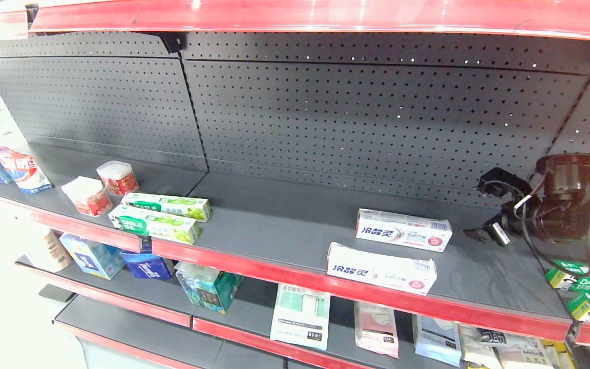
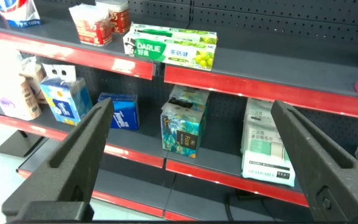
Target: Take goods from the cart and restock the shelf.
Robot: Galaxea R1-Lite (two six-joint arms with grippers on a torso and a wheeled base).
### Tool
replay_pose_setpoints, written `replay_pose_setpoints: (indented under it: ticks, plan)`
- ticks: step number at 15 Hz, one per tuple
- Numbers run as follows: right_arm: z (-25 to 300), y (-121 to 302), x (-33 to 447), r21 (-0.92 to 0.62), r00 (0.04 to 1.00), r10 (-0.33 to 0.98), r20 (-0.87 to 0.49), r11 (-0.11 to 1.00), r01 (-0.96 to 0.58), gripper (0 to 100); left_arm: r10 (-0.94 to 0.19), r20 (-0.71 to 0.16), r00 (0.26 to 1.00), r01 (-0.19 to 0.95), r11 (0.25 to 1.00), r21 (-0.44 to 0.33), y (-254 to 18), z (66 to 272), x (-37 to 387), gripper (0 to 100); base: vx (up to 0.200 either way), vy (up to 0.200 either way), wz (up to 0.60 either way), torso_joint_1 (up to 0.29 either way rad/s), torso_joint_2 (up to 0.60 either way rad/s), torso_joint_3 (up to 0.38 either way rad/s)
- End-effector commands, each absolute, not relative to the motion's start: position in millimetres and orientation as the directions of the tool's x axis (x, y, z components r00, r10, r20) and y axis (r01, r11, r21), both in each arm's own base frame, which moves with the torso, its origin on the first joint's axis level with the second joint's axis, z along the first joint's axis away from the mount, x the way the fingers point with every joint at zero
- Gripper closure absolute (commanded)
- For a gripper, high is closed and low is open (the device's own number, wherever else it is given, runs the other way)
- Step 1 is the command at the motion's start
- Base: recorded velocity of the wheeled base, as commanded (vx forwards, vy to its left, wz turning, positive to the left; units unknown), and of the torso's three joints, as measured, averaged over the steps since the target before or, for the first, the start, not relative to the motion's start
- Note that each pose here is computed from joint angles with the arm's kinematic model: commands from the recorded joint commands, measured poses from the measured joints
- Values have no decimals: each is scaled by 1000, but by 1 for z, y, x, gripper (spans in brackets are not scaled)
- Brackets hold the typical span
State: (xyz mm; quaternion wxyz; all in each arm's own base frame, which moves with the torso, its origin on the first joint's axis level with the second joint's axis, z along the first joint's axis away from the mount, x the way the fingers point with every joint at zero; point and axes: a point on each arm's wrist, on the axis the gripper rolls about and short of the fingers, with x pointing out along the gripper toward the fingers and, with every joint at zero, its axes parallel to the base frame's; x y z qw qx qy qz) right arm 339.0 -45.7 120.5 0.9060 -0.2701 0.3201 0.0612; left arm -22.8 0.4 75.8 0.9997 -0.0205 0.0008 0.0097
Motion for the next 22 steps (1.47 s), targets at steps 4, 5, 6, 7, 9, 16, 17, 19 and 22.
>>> replay_pose_setpoints:
  ticks: [4, 5, 6, 7, 9, 16, 17, 19, 22]
  plan:
    - [115, -45, 340, -408, 778, -74, -623, 880, -243, 0, 20, -2, 1000, -20, 999, -41, 0, 76, -23, 0, 0, 0, 0, 0, 0, 0]
    - [115, -44, 340, -406, 779, -71, -623, 880, -245, 0, 20, -2, 1000, -20, 999, -41, 0, 76, -23, 0, 0, 0, 0, 0, 0, 0]
    - [115, -42, 341, -405, 779, -63, -623, 879, -252, 0, 20, -2, 1000, -20, 999, -41, 0, 76, -23, 0, 0, 0, 0, 0, 0, 0]
    - [115, -40, 342, -405, 782, -57, -621, 877, -257, 0, 20, -2, 1000, -20, 999, -41, 0, 76, -23, 0, 0, 0, 0, 0, 0, 0]
    - [117, -35, 342, -400, 787, -37, -616, 875, -272, 0, 20, -2, 1000, -20, 999, -41, 0, 76, -23, 0, 0, 0, 0, 0, 0, 0]
    - [118, -18, 334, -395, 784, 5, -620, 862, -318, 0, 20, -2, 1000, -20, 999, -41, 0, 76, -23, 0, 0, 0, 0, 0, 0, 0]
    - [118, -19, 334, -394, 783, 4, -622, 863, -317, 0, 20, -2, 1000, -20, 999, -41, 0, 76, -23, 0, 0, 0, 0, 0, 0, 0]
    - [118, -20, 334, -396, 784, -1, -621, 864, -311, 0, 20, -2, 1000, -20, 999, -41, 0, 76, -23, 0, 0, 0, 0, 0, 0, 0]
    - [121, -33, 333, -397, 790, -35, -612, 878, -268, 0, 20, -2, 1000, -20, 999, -41, 0, 76, -23, 0, 0, 0, 0, 0, 0, 0]
